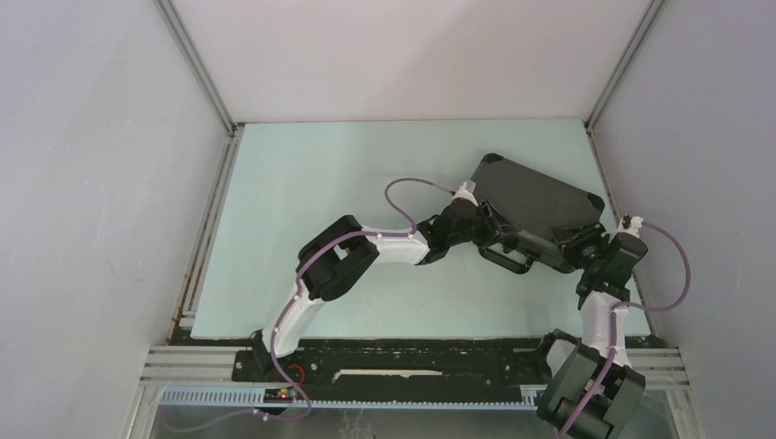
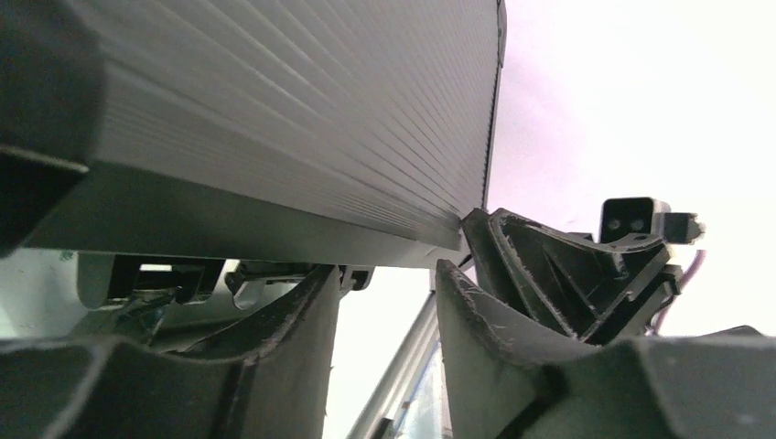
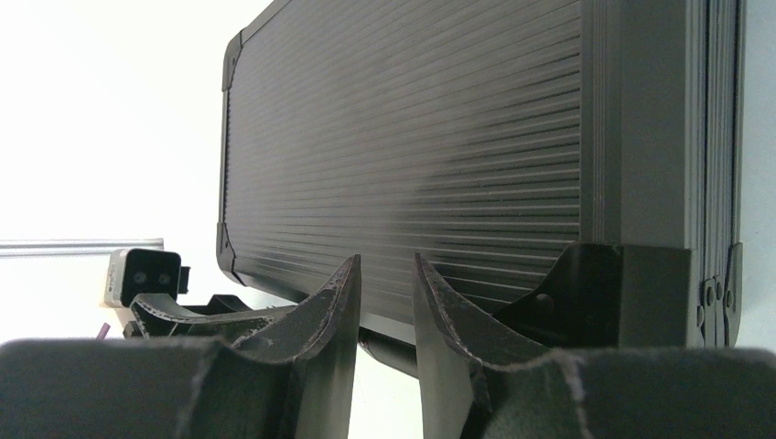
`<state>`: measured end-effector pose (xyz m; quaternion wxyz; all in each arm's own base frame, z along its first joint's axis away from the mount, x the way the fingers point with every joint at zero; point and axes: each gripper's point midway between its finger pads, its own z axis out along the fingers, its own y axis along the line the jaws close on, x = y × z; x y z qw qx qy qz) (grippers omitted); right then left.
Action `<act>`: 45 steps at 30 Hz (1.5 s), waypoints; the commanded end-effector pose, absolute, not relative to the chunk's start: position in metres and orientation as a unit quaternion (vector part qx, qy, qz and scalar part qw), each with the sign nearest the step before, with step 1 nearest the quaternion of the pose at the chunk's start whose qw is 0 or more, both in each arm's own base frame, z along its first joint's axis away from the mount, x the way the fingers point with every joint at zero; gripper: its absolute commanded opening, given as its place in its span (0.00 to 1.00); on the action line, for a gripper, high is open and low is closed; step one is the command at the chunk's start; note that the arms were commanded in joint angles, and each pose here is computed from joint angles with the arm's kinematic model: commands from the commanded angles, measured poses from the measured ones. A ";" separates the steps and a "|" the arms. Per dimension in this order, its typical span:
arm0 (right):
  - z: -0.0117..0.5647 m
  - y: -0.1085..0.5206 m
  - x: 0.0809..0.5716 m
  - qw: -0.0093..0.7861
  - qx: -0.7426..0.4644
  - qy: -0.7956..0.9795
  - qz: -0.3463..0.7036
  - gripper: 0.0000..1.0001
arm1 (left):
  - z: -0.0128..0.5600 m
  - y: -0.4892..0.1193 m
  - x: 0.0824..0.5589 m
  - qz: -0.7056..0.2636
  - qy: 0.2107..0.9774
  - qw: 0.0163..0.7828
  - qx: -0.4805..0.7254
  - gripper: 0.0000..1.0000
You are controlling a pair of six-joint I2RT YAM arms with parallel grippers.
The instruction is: Pack up texas hold em set
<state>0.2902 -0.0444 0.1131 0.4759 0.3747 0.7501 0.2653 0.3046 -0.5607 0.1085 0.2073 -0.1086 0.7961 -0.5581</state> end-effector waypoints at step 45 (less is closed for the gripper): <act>0.138 0.078 0.255 0.393 0.125 0.903 0.122 0.54 | 0.049 -0.483 0.350 -0.432 0.866 0.217 0.125 0.25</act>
